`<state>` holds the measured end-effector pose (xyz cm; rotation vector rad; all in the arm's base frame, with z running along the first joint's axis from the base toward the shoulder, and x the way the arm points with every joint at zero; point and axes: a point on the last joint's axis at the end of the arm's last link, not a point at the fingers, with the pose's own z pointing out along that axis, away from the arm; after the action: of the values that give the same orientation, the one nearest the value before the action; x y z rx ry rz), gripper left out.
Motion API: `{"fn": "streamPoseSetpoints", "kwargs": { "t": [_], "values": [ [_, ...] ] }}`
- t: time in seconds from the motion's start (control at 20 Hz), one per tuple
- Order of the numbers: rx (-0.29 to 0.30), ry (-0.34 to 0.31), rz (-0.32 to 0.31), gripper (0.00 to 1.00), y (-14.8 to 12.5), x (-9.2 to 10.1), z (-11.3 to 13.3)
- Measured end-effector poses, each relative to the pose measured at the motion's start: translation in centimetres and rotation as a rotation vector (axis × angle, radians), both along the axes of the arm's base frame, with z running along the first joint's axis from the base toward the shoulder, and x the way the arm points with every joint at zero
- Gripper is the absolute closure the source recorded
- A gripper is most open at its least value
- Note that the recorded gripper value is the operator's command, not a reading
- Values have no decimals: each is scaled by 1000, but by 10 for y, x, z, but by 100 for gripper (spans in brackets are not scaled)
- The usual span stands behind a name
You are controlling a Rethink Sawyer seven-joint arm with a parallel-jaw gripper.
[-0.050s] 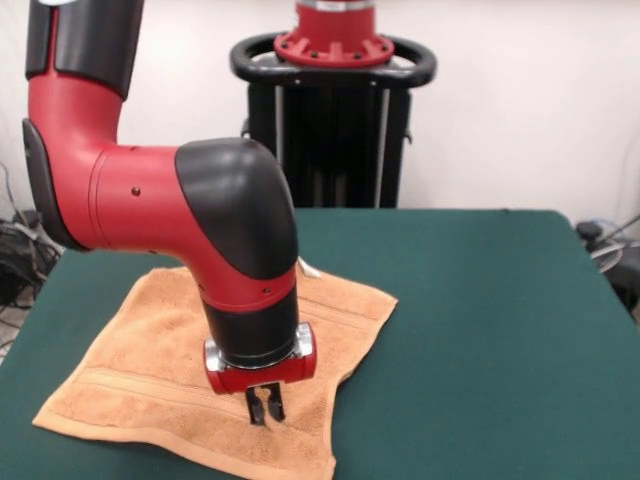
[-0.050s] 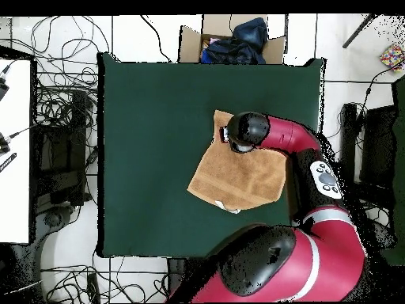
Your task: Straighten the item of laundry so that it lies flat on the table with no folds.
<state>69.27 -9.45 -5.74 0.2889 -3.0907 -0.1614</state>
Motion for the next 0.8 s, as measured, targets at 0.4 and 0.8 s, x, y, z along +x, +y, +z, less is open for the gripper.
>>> {"fn": "streamPoseSetpoints", "kwargs": {
  "t": [0.4,0.8],
  "values": [
    [75,-10,-47,100,-10,-1,-1],
    [105,-16,-76,100,-14,-2,-1]
  ]
}}
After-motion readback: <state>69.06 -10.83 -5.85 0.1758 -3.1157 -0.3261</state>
